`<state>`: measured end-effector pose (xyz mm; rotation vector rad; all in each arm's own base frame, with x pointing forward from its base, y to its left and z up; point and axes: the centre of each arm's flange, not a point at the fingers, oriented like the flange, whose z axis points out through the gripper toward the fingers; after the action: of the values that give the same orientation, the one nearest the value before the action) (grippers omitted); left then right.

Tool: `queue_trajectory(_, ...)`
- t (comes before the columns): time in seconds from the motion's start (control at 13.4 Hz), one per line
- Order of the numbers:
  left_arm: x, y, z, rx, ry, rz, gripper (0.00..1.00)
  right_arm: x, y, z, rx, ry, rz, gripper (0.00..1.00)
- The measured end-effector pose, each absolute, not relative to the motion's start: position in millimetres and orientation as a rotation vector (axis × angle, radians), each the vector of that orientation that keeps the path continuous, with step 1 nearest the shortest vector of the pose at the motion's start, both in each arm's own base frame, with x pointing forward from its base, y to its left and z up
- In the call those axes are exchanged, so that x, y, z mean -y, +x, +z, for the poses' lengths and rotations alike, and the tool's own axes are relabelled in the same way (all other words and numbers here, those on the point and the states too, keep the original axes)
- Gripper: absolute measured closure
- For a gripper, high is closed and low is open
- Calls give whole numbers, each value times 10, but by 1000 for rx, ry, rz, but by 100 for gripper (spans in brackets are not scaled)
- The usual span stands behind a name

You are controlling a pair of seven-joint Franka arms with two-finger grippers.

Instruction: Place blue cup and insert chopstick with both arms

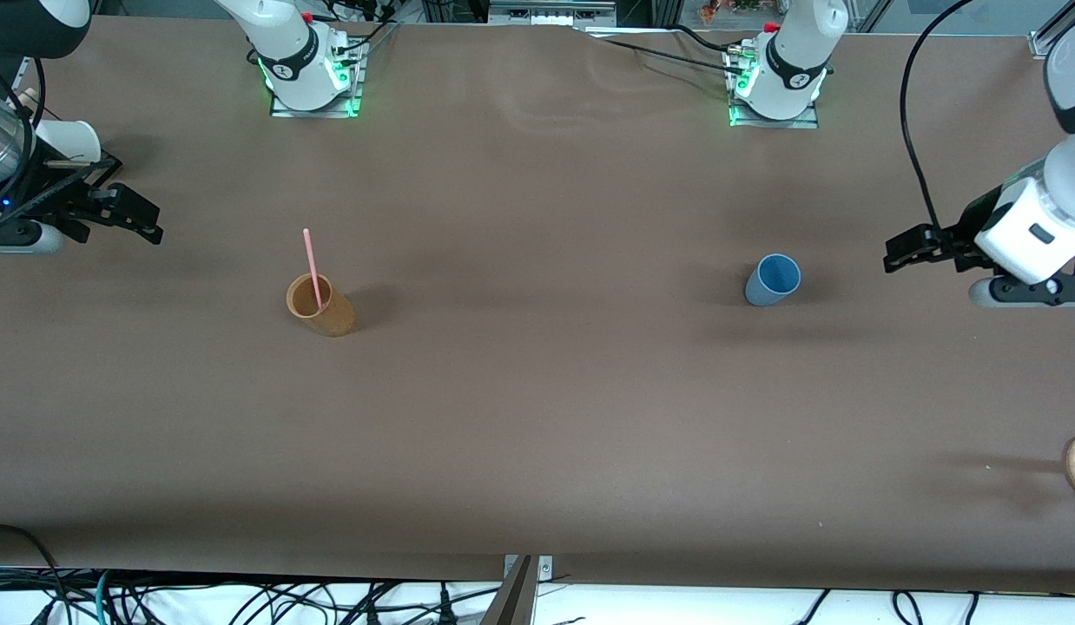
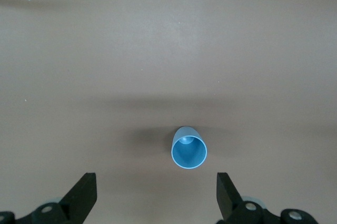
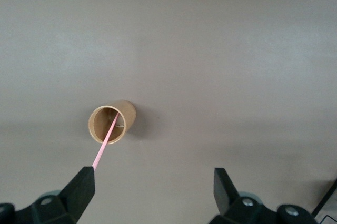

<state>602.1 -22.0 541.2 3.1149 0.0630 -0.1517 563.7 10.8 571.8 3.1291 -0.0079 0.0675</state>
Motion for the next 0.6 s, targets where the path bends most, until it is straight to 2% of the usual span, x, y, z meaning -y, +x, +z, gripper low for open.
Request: queue_trajectory(0.6,230,6209,4544,-66,3117,-297,0,-94,5640,5723,12,3129,73,0)
